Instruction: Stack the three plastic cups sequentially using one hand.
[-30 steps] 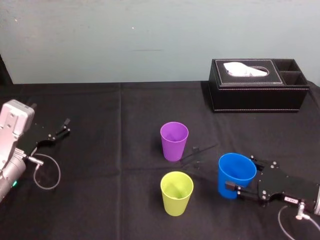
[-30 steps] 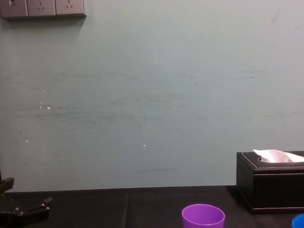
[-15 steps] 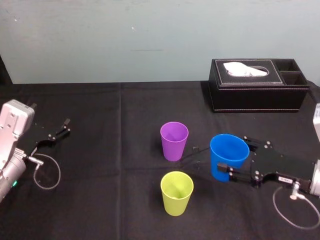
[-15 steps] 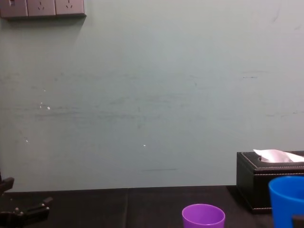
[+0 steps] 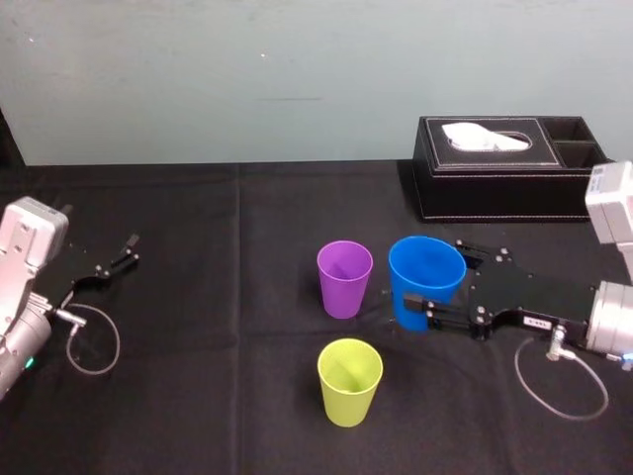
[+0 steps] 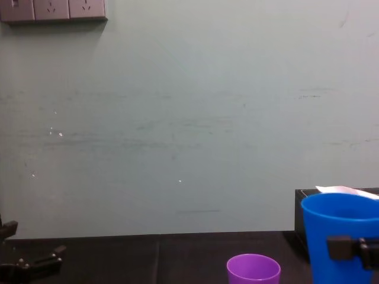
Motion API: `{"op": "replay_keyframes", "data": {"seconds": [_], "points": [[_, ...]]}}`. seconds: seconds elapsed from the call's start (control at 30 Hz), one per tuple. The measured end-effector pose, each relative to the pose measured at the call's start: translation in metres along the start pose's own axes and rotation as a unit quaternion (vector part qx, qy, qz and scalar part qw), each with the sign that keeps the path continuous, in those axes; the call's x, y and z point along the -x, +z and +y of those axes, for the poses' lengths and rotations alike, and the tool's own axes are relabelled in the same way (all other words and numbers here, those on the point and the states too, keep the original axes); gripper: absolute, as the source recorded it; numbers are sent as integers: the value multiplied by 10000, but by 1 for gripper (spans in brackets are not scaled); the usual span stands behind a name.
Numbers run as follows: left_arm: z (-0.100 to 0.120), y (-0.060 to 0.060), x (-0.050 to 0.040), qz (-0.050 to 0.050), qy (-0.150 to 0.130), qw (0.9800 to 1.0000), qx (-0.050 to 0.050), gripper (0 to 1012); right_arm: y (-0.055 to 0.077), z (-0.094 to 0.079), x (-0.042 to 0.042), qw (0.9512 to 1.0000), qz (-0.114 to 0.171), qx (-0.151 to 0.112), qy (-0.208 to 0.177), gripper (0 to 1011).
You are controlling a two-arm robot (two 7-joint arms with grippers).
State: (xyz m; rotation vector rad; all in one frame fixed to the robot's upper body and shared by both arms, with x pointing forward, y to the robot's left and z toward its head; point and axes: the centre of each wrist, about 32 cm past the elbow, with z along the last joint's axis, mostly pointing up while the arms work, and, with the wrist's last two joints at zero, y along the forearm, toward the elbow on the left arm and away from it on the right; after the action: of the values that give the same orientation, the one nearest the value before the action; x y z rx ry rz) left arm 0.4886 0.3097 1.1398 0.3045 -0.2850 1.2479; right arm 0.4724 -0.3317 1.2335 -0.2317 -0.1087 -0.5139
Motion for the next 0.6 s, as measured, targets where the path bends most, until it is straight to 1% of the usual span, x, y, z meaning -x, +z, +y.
{"op": "replay_keyframes", "data": {"seconds": [0.23, 0.4, 0.6], "points": [[0, 0, 0, 0, 0, 10000, 0, 1011, 60, 135, -81, 10000, -19, 27, 42, 723], [0, 0, 0, 0, 0, 10000, 0, 1011, 88, 229, -121, 9999, -3, 56, 89, 723], [0, 0, 0, 0, 0, 10000, 0, 1011, 90, 346, -163, 9999, 42, 81, 146, 723]]}}
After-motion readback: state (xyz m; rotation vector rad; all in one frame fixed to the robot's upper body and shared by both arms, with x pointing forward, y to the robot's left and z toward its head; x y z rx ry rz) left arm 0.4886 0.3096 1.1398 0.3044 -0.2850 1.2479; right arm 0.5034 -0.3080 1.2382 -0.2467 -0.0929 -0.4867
